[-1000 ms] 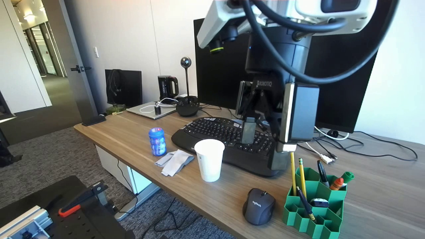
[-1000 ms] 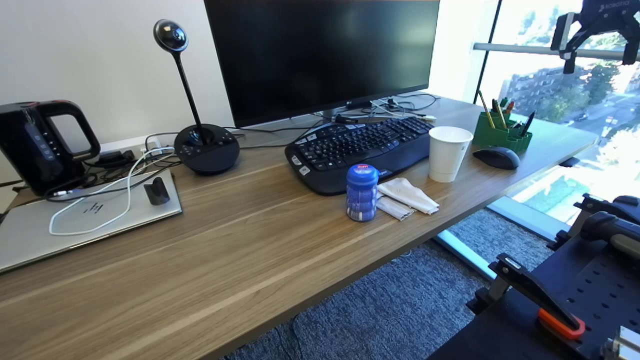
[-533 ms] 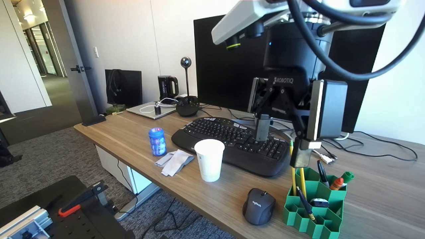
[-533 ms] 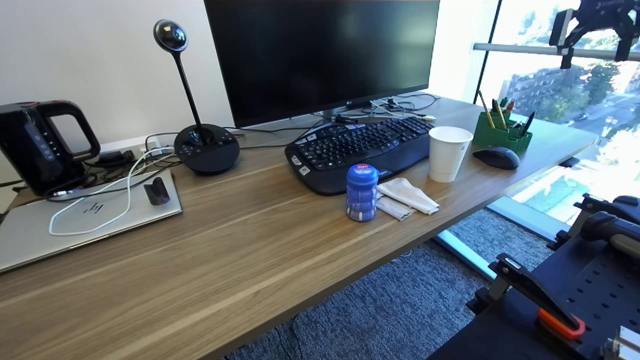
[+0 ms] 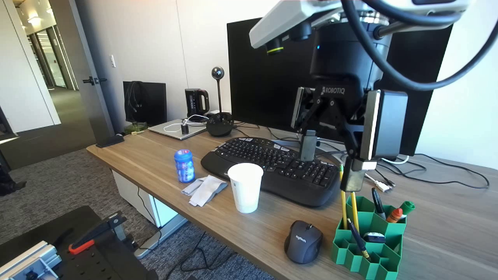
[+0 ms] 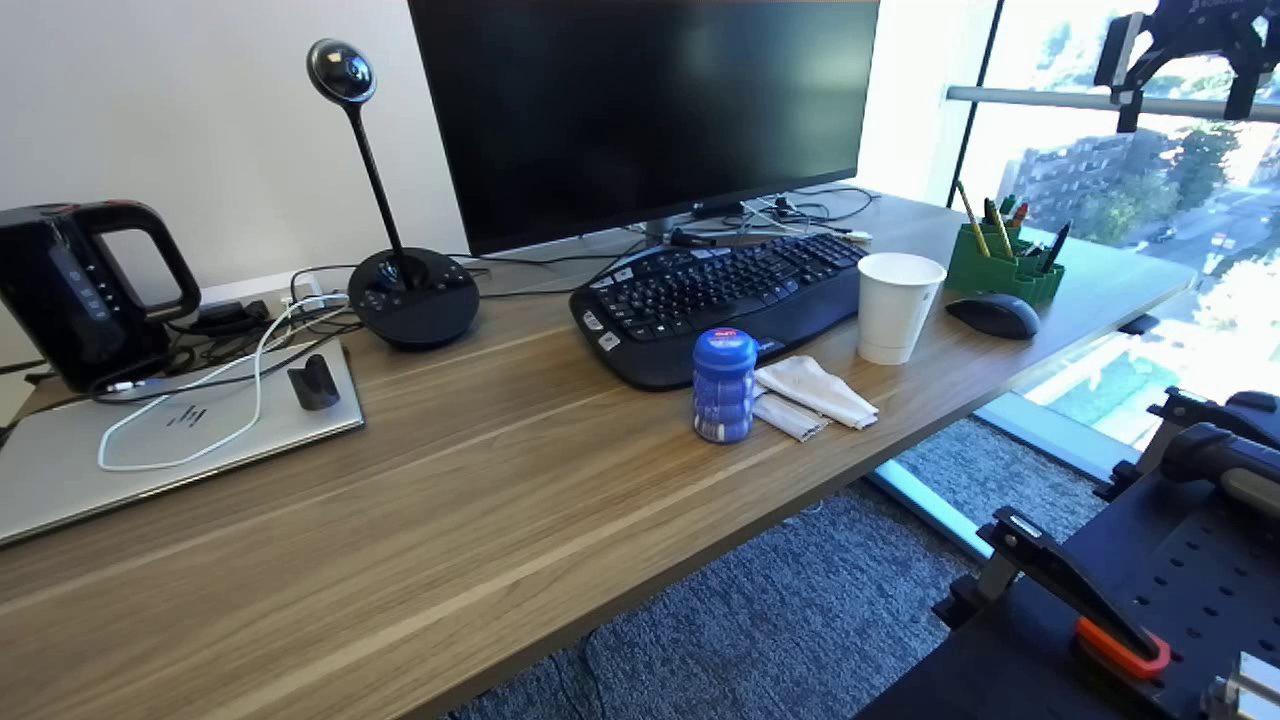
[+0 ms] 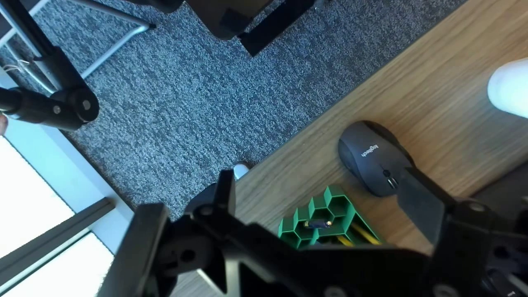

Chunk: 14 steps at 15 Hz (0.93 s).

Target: Pick up the pencil and put it in the cup

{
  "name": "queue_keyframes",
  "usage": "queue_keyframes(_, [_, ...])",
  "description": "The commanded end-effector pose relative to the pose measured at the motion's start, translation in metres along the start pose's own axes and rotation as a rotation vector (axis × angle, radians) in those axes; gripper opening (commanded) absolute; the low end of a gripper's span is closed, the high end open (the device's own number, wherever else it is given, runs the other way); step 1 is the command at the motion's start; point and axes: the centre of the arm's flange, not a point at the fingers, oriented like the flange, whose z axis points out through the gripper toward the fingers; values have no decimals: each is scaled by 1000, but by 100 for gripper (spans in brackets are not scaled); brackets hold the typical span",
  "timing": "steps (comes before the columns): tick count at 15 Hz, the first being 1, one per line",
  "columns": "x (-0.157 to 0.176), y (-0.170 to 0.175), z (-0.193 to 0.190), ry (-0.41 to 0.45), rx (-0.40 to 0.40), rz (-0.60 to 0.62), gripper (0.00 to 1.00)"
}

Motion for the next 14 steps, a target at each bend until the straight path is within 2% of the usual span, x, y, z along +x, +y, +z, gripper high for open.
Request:
queue_keyframes(1, [0, 0, 0, 0, 0, 0, 100])
queue_keyframes(2, [-1, -4, 6, -4, -20, 41, 100])
queue_keyframes(9, [-13, -21, 22, 10, -45, 59, 100])
queue_keyframes(14, [0, -21, 23, 35, -26, 97, 100])
